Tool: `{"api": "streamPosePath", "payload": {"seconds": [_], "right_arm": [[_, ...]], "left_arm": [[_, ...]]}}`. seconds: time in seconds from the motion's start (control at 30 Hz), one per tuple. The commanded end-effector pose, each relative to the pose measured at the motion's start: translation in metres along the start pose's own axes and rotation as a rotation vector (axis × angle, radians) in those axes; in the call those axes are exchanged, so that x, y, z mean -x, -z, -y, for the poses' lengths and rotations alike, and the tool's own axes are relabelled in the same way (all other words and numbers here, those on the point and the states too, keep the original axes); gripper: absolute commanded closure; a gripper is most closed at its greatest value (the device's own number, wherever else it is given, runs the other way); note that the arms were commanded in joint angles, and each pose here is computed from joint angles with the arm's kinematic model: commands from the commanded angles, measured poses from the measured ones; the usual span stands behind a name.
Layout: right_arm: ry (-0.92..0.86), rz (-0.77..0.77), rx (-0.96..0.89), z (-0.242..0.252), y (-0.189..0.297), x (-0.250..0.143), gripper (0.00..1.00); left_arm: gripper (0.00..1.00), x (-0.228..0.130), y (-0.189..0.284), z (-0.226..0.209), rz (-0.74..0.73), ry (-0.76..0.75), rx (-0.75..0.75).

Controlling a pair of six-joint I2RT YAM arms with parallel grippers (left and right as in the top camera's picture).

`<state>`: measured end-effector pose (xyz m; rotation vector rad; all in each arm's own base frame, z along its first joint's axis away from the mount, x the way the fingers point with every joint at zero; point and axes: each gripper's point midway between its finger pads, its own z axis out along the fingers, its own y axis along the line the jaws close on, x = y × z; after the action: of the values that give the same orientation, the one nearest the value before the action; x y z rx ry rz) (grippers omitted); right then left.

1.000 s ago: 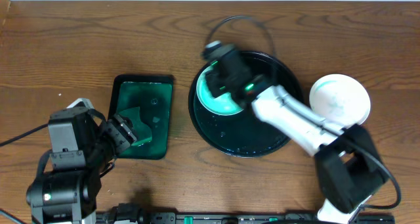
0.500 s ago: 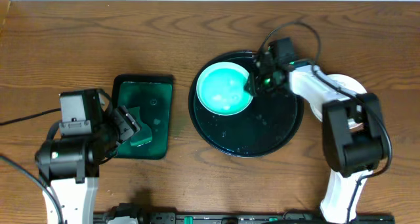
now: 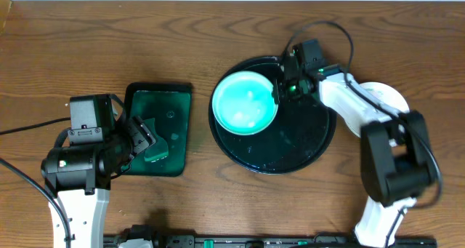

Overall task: Clean dirty plates on tray and stack at the side
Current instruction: 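Lift the pale green plate with the right gripper and tilt it over the dish, then carry the pale green plate right and stack it on the plate pile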

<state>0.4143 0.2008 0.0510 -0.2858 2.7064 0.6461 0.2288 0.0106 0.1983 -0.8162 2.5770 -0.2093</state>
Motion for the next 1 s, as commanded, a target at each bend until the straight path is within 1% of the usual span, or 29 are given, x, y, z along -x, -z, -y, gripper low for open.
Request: {"api": "streamPosePath", "payload": {"seconds": [0.0,0.1,0.2,0.43,0.53,0.57,0.7,0.87,0.97], "right_arm": [[0.16,0.154,0.052,-0.051,0.046,0.031,0.99],[0.259,0.243,0.1,-0.094,0.056,0.043,0.99],[0.351,0.337,0.101,-0.134,0.052,0.052,0.99],[0.539,0.537,-0.054,-0.195,0.014,0.059,0.99],[0.638,0.651,-0.143,-0.217,0.009,0.064,0.99],[0.686,0.706,-0.184,-0.228,0.017,0.067,0.99],[0.773,0.83,-0.289,-0.25,0.043,0.074,0.99],[0.814,0.941,-0.428,-0.266,0.072,0.076,0.99],[0.85,0.988,-0.471,-0.277,0.088,0.076,0.99]], "left_arm": [[0.23,0.002,0.003,0.002,0.006,-0.006,-0.012],[0.23,0.002,0.003,0.002,0.006,-0.006,-0.013],[0.23,0.002,0.003,0.002,0.005,-0.006,-0.013],[0.23,-0.005,0.004,0.004,-0.027,-0.005,-0.028],[0.23,-0.01,0.005,0.001,-0.043,-0.004,-0.019],[0.23,-0.012,0.005,0.0,-0.052,-0.003,-0.013],[0.24,-0.015,0.005,-0.002,-0.065,-0.006,-0.005],[0.23,-0.015,0.005,-0.002,-0.065,-0.018,-0.005],[0.23,-0.015,0.005,-0.002,-0.065,-0.024,-0.005]]}}
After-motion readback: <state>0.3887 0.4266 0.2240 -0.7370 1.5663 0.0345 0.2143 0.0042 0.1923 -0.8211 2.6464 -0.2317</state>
